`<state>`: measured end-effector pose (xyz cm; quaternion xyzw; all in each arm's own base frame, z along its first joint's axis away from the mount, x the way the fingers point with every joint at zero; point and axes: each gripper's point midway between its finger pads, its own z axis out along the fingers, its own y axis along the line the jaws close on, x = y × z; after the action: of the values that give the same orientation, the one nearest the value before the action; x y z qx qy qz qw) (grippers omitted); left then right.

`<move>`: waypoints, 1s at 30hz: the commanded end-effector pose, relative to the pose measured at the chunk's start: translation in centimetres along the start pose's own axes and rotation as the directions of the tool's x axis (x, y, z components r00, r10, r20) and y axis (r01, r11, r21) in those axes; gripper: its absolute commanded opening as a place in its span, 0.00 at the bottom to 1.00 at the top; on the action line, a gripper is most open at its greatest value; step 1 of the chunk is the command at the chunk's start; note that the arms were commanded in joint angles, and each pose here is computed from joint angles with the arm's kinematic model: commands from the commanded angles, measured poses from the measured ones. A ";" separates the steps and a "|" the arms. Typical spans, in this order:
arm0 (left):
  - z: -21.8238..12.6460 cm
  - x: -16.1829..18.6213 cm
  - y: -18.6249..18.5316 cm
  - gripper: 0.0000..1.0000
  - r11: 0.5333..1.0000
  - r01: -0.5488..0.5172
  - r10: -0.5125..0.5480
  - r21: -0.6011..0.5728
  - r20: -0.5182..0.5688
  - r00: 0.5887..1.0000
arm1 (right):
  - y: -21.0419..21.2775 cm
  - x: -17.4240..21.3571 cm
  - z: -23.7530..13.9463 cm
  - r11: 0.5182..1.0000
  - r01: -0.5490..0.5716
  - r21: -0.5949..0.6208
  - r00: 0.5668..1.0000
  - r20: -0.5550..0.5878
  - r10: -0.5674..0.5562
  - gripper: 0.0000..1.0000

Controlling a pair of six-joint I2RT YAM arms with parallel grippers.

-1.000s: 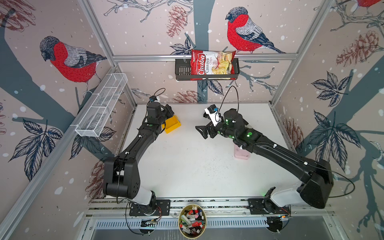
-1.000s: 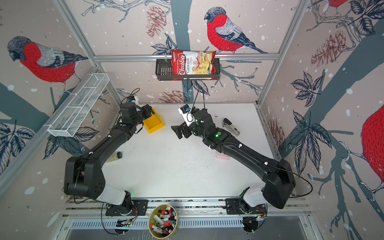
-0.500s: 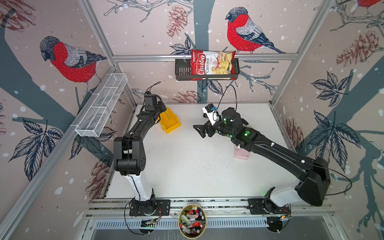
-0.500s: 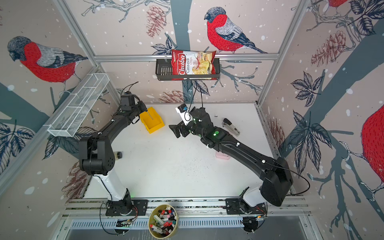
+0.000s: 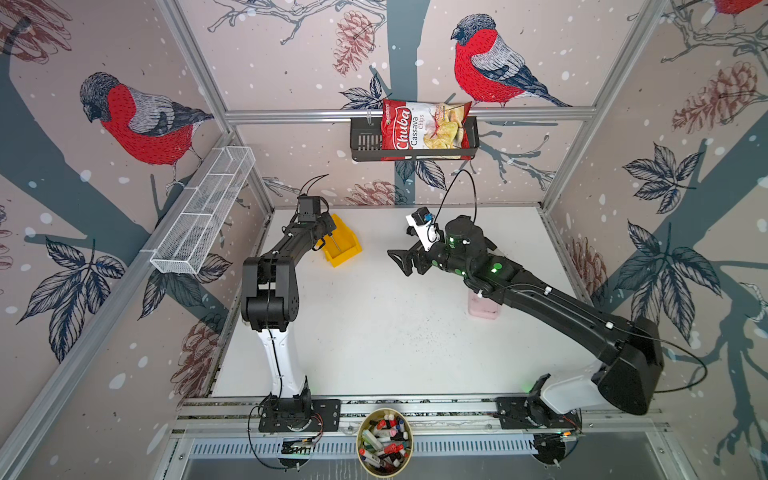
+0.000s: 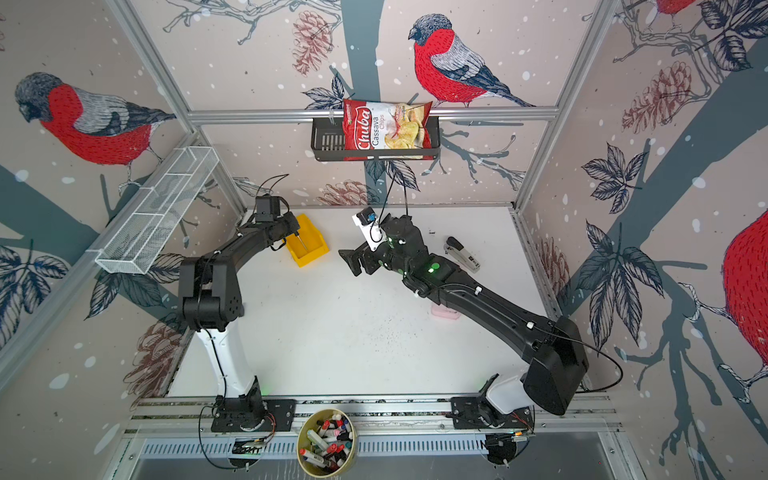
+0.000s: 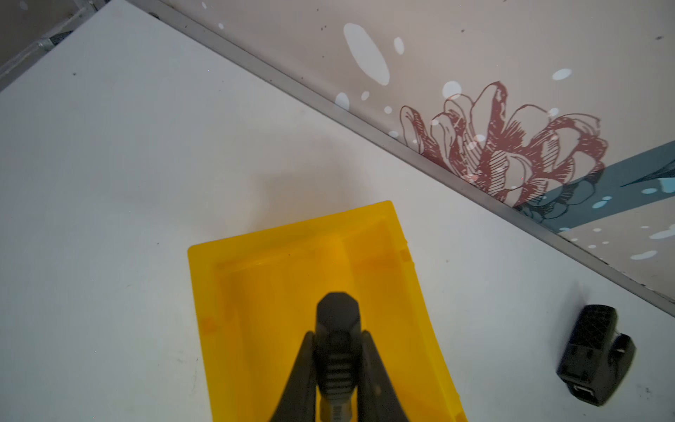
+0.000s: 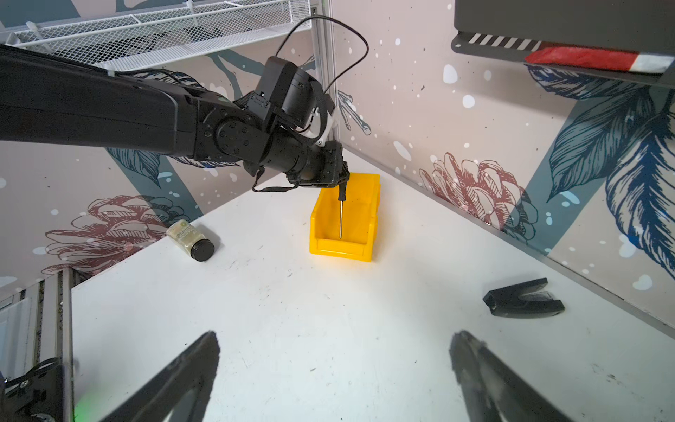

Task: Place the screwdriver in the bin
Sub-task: 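Lower the screwdriver into the yellow bin and open the left gripper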

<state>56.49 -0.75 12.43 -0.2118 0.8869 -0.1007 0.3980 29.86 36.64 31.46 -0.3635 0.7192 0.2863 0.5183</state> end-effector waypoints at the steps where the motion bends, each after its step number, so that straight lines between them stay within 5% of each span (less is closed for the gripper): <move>1: 0.5 0.4 0.5 0.00 1.000 0.007 -0.007 -0.024 -0.026 1.000 | 0.4 -0.5 -0.1 1.000 0.015 -0.017 1.000 0.015 -0.015 1.00; 8: 1.3 1.4 1.1 0.07 0.999 0.010 -0.014 -0.053 -0.072 0.997 | 0.3 -0.6 -0.1 1.000 0.027 -0.014 1.000 0.014 -0.027 1.00; 19: 0.2 -0.2 0.0 0.54 1.000 0.002 -0.002 -0.016 -0.029 1.000 | 0.2 -0.5 -0.4 1.000 0.017 -0.006 1.000 0.018 -0.017 0.99; 30: -5.8 -2.7 -2.7 0.84 0.987 -0.152 0.145 0.045 0.122 0.982 | -3.1 -0.6 -2.1 0.985 -0.023 0.169 0.997 0.072 0.011 1.00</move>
<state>54.45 -1.44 16.36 -0.1758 0.8866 -0.0931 0.4176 30.16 34.70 31.16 -0.3471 0.7254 0.2578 0.5356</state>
